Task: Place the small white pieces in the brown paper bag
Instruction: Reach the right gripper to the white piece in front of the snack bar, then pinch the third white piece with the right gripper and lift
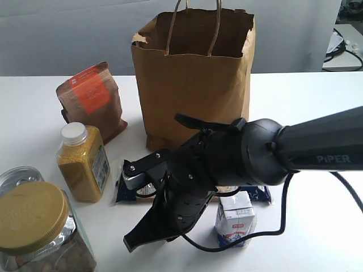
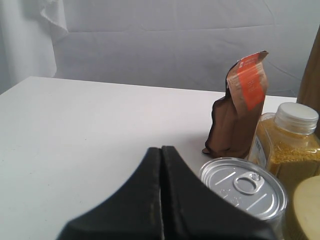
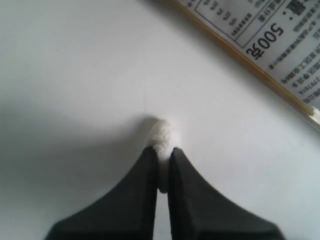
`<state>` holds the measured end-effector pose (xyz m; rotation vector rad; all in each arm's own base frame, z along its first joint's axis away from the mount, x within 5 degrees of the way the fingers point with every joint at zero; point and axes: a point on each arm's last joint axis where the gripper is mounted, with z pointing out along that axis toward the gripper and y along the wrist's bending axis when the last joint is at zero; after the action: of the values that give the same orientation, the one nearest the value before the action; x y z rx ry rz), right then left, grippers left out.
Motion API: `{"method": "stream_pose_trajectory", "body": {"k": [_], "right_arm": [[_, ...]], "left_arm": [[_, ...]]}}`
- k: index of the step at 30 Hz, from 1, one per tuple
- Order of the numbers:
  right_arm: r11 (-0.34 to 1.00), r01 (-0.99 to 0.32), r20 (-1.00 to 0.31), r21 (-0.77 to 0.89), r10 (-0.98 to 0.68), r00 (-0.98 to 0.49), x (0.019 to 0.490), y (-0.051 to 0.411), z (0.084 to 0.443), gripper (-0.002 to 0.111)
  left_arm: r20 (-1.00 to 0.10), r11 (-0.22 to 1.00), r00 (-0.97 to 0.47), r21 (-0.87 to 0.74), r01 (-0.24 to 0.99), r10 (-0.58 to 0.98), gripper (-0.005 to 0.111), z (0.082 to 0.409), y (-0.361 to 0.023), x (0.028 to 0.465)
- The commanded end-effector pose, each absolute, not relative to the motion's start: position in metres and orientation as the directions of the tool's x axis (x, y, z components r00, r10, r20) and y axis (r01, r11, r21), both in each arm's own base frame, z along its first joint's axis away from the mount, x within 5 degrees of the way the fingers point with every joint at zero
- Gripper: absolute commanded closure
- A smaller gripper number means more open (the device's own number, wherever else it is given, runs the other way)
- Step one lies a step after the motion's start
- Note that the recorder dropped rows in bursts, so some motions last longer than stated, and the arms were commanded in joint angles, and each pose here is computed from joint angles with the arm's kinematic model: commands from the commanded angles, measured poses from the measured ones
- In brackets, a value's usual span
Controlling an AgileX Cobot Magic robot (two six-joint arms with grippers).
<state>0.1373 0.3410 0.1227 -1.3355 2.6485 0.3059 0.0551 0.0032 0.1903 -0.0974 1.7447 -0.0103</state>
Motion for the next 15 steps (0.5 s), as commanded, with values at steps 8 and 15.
{"method": "stream_pose_trajectory", "body": {"k": [8, 15], "right_arm": [[0.621, -0.741, -0.504, 0.257, -0.568, -0.651, 0.100, 0.293, 0.167, 0.108], [0.642, -0.659, -0.680, 0.392, -0.281, -0.678, 0.107, 0.236, 0.210, 0.108]], "left_arm": [[-0.982, 0.996, -0.170, -0.075, -0.054, -0.083, 0.107, 0.189, 0.003, 0.055], [-0.982, 0.996, -0.170, -0.075, -0.054, -0.083, 0.107, 0.189, 0.003, 0.055]]}}
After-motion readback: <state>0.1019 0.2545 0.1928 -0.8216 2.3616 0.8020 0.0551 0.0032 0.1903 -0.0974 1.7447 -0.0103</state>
